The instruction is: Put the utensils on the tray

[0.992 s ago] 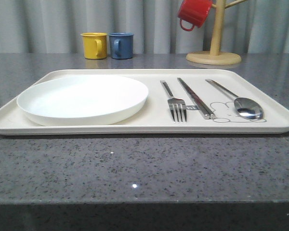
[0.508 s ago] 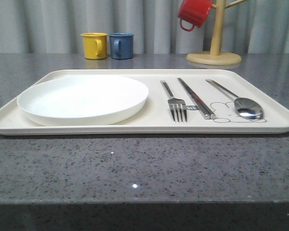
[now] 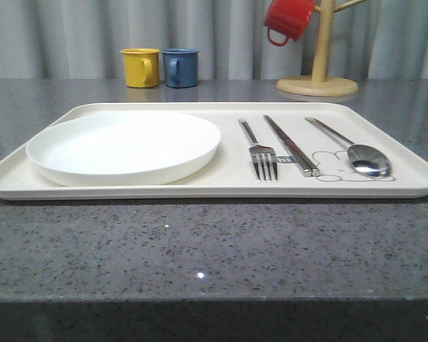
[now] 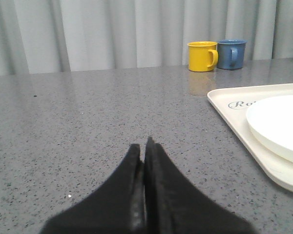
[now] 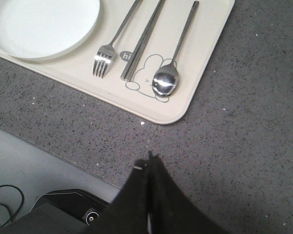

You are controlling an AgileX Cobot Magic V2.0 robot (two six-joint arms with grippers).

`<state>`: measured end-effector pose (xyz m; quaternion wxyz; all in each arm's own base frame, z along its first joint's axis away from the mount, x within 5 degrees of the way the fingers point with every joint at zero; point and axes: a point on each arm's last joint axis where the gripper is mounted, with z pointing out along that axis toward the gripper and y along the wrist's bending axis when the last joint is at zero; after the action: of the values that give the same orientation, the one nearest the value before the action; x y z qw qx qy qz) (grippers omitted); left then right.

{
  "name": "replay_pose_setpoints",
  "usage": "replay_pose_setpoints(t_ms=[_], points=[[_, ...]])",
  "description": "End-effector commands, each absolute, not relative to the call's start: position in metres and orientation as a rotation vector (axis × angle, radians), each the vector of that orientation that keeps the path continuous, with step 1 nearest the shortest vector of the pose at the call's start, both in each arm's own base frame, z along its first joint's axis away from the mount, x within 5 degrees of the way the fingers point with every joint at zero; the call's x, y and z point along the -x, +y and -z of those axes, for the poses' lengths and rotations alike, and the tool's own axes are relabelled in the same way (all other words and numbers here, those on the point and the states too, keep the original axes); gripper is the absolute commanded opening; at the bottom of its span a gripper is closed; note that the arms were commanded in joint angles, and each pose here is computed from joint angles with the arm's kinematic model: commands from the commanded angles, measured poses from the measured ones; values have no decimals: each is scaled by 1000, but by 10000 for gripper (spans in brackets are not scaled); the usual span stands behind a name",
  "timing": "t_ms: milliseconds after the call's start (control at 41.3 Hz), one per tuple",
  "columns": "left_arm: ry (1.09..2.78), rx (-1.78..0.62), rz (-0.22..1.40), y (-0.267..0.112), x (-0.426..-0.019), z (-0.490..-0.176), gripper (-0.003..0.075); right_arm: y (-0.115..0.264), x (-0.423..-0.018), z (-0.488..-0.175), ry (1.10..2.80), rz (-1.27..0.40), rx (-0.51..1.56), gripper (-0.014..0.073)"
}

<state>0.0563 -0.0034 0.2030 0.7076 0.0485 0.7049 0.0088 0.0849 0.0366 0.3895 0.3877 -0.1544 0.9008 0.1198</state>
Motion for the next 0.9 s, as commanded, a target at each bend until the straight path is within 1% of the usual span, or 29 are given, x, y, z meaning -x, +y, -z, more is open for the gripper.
replay_pose_setpoints(t_ms=[0,411,460,508,581,677,798,871], points=[[1457,-92,-9,-3,-54,-212,-18,37,-86,-400,2214,-306,386,-67],[1457,-92,-9,-3,-54,-212,-18,36,-84,-399,2208,-303,381,-67],[1457,-92,-9,-3,-54,-212,-18,32,-80,-398,2192,-279,358,-67],[1457,-92,-9,-3,-54,-212,-18,27,-77,-396,2140,-244,297,-67],[1457,-92,-9,-3,-54,-212,-18,20,-71,-384,2052,-197,196,-67],[1457,-92,-9,-3,-54,-212,-18,12,-65,-367,1868,-137,89,-67],[1457,-92,-9,-3,-54,-212,-18,6,-55,-334,1678,-85,14,-67],[1457,-92,-9,-3,-54,-212,-18,5,-51,-309,1618,-75,-2,-67]])
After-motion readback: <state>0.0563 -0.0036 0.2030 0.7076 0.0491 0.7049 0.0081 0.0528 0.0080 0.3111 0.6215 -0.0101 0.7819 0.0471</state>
